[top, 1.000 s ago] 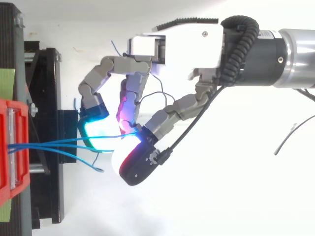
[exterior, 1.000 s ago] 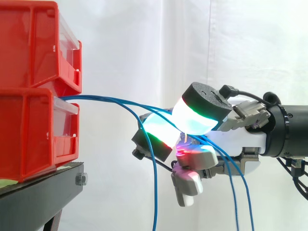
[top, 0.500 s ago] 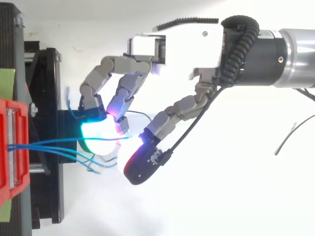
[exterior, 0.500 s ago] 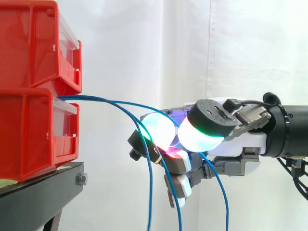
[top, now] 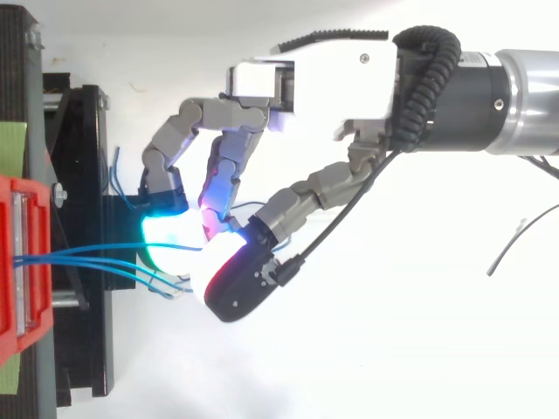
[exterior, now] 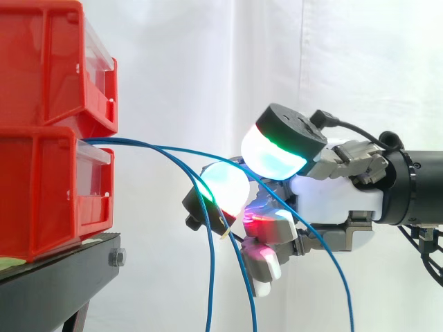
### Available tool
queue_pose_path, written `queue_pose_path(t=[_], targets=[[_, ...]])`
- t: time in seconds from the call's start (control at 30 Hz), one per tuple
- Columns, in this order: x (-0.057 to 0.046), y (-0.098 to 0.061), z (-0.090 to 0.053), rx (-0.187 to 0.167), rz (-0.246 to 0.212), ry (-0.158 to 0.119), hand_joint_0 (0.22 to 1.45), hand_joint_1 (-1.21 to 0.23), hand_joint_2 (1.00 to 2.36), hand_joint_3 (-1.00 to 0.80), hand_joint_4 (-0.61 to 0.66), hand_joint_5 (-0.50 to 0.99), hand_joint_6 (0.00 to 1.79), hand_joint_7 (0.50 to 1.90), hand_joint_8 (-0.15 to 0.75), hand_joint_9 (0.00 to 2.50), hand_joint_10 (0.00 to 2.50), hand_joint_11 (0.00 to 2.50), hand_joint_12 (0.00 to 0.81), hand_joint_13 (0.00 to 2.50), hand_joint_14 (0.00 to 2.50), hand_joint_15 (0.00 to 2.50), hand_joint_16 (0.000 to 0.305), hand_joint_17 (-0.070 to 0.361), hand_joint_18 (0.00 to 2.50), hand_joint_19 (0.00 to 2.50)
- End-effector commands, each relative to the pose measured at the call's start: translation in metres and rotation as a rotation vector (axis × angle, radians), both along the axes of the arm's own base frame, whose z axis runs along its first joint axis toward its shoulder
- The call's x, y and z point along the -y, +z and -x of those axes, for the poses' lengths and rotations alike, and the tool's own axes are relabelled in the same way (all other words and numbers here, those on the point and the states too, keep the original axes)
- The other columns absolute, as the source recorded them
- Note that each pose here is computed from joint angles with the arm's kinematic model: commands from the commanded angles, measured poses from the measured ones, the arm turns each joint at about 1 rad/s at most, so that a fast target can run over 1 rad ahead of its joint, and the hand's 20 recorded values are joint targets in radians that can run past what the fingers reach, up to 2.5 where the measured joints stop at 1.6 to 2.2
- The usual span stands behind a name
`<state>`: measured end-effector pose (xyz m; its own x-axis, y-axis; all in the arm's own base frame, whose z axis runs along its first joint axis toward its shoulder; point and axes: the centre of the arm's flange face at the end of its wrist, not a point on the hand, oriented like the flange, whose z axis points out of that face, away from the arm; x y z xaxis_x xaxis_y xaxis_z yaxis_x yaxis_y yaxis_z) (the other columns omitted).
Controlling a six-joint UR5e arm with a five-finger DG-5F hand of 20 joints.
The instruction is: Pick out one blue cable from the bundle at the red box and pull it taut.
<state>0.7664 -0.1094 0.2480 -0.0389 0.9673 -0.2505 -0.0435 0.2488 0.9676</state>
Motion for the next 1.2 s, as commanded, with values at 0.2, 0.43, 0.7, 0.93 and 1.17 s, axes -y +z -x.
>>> queue_pose_path(t=[0.2, 0.43, 0.7, 0.93, 1.17], targets=[[-0.0004, 0.0002, -0.0001, 0.000, 0.000, 0.001, 0.60, -0.52, 1.00, -0.50, 0.09, -0.18, 0.91, 0.93, 0.298, 1.33, 0.02, 1.04, 0.380, 1.14, 0.03, 0.76, 0.049, 0.110, 0.89, 0.70], [-0.0002, 0.0002, -0.0001, 0.000, 0.000, -0.001, 0.61, -0.63, 1.02, -0.34, 0.06, -0.16, 0.92, 0.96, 0.298, 1.36, 0.02, 1.04, 0.385, 1.16, 0.03, 0.77, 0.050, 0.112, 0.90, 0.70], [-0.0014, -0.0009, -0.0004, -0.002, -0.004, 0.001, 0.60, -0.71, 1.03, -0.18, 0.06, -0.14, 0.92, 1.07, 0.302, 1.38, 0.03, 1.04, 0.386, 1.17, 0.03, 0.77, 0.050, 0.113, 0.91, 0.70], [-0.0015, -0.0014, 0.0001, -0.007, -0.013, 0.002, 0.64, -0.77, 1.03, -0.16, 0.05, -0.15, 0.93, 1.04, 0.302, 1.34, 0.03, 1.03, 0.384, 1.16, 0.03, 0.77, 0.050, 0.114, 0.91, 0.69], [-0.0014, -0.0014, 0.0001, -0.007, -0.019, 0.001, 0.62, -0.72, 1.01, -0.38, 0.11, -0.16, 0.92, 0.97, 0.300, 1.34, 0.03, 1.01, 0.388, 1.17, 0.03, 0.78, 0.051, 0.114, 0.92, 0.70]])
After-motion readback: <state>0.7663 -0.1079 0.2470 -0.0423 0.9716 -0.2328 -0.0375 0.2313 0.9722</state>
